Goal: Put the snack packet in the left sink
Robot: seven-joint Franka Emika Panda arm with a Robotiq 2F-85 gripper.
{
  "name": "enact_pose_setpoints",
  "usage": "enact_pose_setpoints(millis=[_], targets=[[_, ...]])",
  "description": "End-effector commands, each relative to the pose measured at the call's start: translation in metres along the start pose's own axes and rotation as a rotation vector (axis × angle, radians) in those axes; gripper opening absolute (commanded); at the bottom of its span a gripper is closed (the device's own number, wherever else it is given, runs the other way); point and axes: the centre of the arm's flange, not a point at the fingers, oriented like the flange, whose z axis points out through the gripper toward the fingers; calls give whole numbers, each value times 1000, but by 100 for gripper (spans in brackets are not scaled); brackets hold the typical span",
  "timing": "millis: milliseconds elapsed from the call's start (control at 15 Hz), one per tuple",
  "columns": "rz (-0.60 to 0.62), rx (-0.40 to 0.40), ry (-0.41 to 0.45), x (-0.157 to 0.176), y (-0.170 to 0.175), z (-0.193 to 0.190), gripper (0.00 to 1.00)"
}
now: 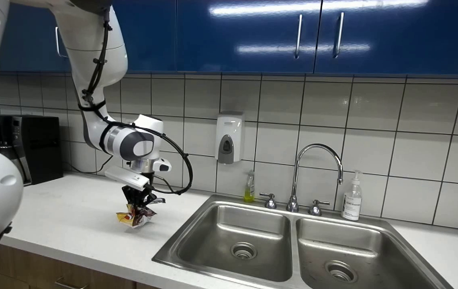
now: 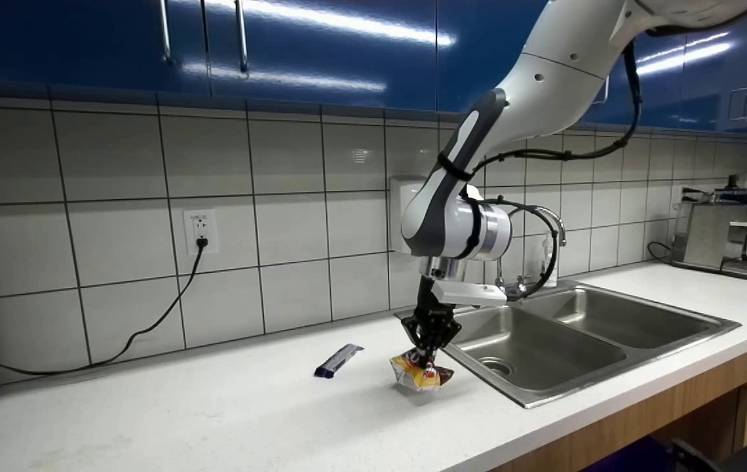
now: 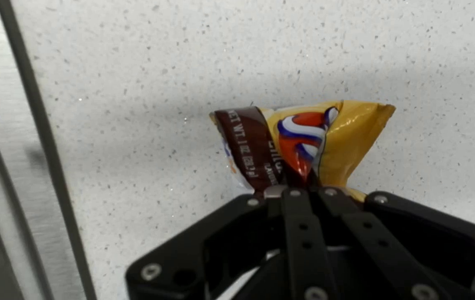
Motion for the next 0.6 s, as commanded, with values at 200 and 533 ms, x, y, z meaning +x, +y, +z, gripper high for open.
enact_pose_setpoints(millis=[200,533], targets=[[-8,-3,52,1,-1,-30,0],[44,1,84,8,18,-40,0]])
